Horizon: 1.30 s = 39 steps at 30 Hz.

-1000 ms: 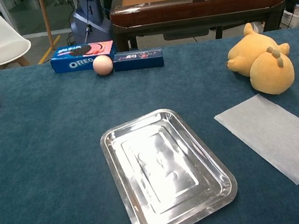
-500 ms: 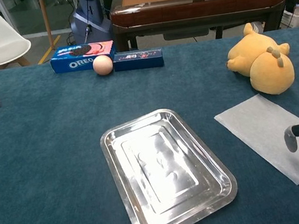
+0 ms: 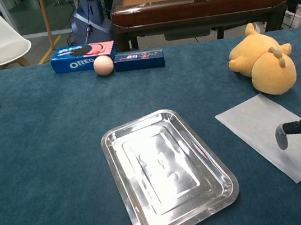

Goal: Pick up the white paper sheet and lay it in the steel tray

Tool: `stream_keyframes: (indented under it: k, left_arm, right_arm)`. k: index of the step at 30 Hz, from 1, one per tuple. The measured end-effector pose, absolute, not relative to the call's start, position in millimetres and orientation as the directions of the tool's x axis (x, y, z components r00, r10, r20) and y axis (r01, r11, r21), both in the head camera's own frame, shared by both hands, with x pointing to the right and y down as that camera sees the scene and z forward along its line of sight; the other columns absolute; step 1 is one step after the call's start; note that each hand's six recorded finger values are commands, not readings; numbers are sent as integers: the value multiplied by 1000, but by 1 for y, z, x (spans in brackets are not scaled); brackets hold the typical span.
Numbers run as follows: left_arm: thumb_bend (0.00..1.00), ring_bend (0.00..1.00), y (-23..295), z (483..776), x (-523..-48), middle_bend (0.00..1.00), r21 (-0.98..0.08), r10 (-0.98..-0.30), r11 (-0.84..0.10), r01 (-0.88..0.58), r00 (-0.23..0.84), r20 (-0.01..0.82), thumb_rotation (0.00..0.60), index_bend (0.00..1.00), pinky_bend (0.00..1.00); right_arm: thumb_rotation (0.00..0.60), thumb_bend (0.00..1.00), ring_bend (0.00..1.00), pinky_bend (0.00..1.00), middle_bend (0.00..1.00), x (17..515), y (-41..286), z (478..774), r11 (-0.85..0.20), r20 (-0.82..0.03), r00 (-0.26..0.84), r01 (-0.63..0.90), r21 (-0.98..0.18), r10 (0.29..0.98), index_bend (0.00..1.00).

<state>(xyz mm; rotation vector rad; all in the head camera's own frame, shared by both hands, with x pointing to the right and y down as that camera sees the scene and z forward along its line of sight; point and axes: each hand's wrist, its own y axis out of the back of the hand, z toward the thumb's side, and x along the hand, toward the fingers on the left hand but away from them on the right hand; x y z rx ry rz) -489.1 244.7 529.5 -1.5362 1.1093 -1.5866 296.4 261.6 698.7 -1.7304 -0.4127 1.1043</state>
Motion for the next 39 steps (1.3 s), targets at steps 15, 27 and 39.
stream_keyframes:
  k: [15,27,39]
  left_arm:
    - [355,237,245,529,-490,346,-900,-896,-425,-99,-97,434,600,387,377]
    - [355,237,245,529,-491,346,-899,-895,-426,-100,-100,435,600,387,377]
    - [355,237,244,528,-492,346,-902,-897,-420,-96,-104,429,600,387,378]
  right_arm:
    - [600,402,1000,1000,1000,296,254,699,-434,-464,519,-188,-881,718,535]
    - [600,482,1000,1000,1000,299,248,694,-433,-454,504,-167,-886,735,583]
    - [600,486,1000,1000,1000,294,221,668,-386,-379,489,-91,-918,786,604]
